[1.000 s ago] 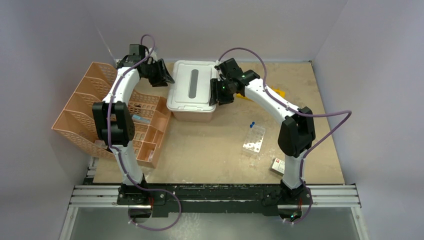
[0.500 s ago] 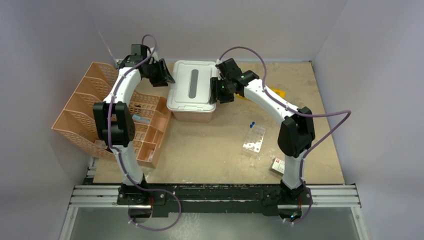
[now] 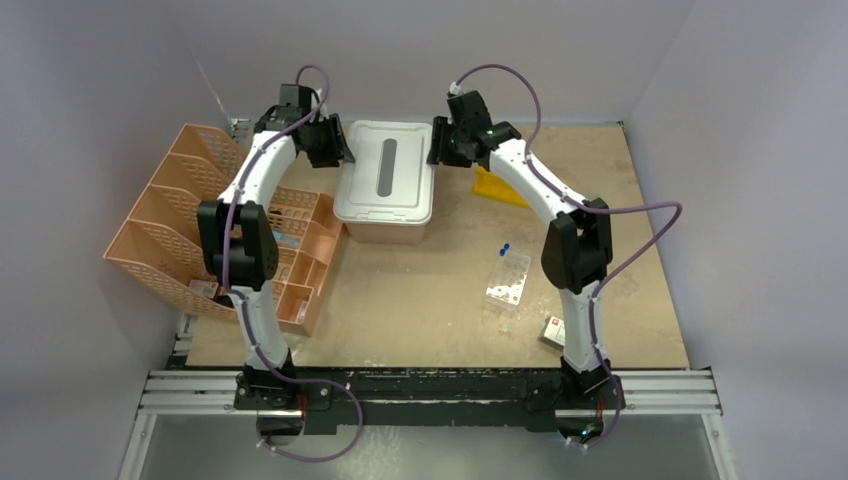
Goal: Organize the chemistry lab equipment
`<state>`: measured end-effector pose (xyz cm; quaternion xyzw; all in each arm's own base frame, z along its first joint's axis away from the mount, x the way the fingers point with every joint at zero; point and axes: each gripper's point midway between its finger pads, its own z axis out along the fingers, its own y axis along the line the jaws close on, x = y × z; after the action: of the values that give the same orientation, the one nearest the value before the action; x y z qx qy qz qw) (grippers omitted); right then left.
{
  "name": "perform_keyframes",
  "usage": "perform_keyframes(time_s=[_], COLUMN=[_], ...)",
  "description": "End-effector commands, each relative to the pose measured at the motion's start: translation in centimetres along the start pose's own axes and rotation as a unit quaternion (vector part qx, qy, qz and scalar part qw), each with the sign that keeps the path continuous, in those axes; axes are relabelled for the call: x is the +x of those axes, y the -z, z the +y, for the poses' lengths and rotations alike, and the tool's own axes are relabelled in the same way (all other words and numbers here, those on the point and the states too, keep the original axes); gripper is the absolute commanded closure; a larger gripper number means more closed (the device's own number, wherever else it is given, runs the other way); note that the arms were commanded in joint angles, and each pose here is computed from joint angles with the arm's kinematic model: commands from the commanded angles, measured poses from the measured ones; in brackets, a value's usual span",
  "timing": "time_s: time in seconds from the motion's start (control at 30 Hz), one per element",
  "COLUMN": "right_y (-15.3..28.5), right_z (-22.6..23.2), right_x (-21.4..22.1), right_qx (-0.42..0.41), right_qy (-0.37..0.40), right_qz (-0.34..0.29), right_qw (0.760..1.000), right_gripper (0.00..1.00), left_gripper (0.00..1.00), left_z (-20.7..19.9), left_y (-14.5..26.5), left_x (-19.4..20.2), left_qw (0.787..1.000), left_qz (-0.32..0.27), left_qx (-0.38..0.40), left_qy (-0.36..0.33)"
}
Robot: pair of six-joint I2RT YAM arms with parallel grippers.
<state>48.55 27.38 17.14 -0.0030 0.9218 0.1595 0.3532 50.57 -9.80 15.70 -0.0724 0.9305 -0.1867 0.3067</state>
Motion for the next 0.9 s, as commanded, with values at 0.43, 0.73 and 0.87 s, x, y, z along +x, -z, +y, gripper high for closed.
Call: perform_keyframes(time_s=[0.43,0.73,0.87], right_y=[4.2,15.6,20.1], right_z=[1.0,-0.2,-4.2], right_x=[-4.7,-7.1,-4.6], right_qx=[-0.014,-0.003,0.055], right_qy=[0.056,0.076,0.071], right_qz=[-0.047,-0.132,-0.156], right_qw=[0.997,0.988,0.984], right_gripper=[0.49,0.44,0.40], left_gripper=[0.57,0.44,0.40], left_z=[-1.4,-2.5,-1.4], left_y=[5.3,15.7,19.9], left_x=[-8.0,-8.2,-5.8], left_qw=[0.989,0.968,0.959], left_qz=[-0.142,-0.247,-0.273], left_qx=[-0.028,-0.041,-0.070], left_qy=[-0.023,-0.002,0.019])
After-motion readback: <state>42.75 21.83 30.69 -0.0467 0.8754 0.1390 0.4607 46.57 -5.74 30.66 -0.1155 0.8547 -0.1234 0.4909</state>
